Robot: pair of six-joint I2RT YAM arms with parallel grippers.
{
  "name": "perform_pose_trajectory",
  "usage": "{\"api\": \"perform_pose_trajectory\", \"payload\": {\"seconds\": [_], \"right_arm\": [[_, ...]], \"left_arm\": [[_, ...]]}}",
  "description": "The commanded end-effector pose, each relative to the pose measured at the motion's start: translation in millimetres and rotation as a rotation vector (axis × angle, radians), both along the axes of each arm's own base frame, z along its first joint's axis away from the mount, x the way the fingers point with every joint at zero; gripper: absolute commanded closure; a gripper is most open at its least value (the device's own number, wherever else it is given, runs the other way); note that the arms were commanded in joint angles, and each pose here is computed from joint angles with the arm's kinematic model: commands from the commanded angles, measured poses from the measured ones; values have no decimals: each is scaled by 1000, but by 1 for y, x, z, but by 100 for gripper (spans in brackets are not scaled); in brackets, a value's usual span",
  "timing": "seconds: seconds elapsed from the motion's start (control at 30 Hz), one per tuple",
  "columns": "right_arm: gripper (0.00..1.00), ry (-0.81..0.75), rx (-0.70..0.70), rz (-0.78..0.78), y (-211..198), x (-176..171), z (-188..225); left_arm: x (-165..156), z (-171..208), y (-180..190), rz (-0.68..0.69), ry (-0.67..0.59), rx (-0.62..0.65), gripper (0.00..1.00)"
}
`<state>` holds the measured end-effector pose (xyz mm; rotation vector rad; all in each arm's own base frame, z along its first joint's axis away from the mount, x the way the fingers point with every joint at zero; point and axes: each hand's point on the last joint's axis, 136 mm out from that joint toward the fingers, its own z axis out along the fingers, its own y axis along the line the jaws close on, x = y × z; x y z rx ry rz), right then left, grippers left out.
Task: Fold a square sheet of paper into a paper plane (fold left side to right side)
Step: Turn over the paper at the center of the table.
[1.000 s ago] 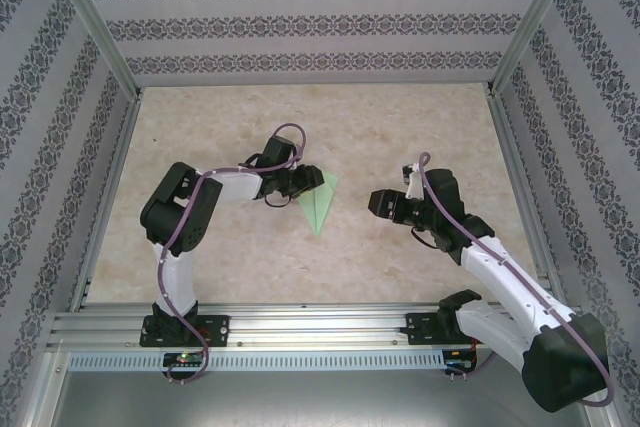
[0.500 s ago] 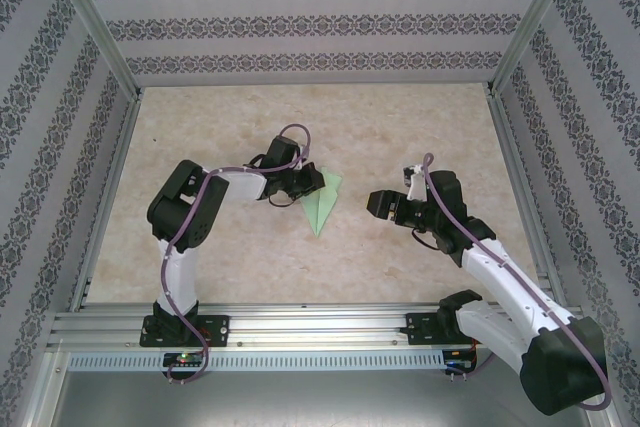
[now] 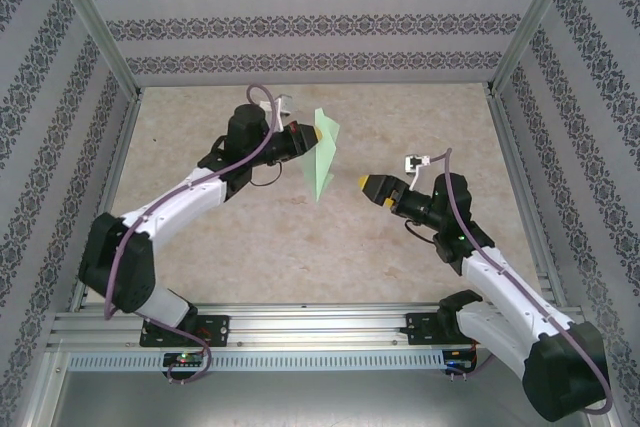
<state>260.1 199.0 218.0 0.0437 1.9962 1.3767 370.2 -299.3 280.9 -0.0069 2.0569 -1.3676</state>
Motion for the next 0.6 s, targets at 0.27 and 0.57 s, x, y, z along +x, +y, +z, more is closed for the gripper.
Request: {"api": "perform_pose_trajectory", "payload": {"seconds": [0.27,0.57], "right_arm": [[2,-107,220,240,72,-15,62],[11,-160,317,317,100,-15,83]], "left_arm": [[-21,78,3,-13,-80,-196,96],[-31,84,0,-58,-50,-262,95]]}}
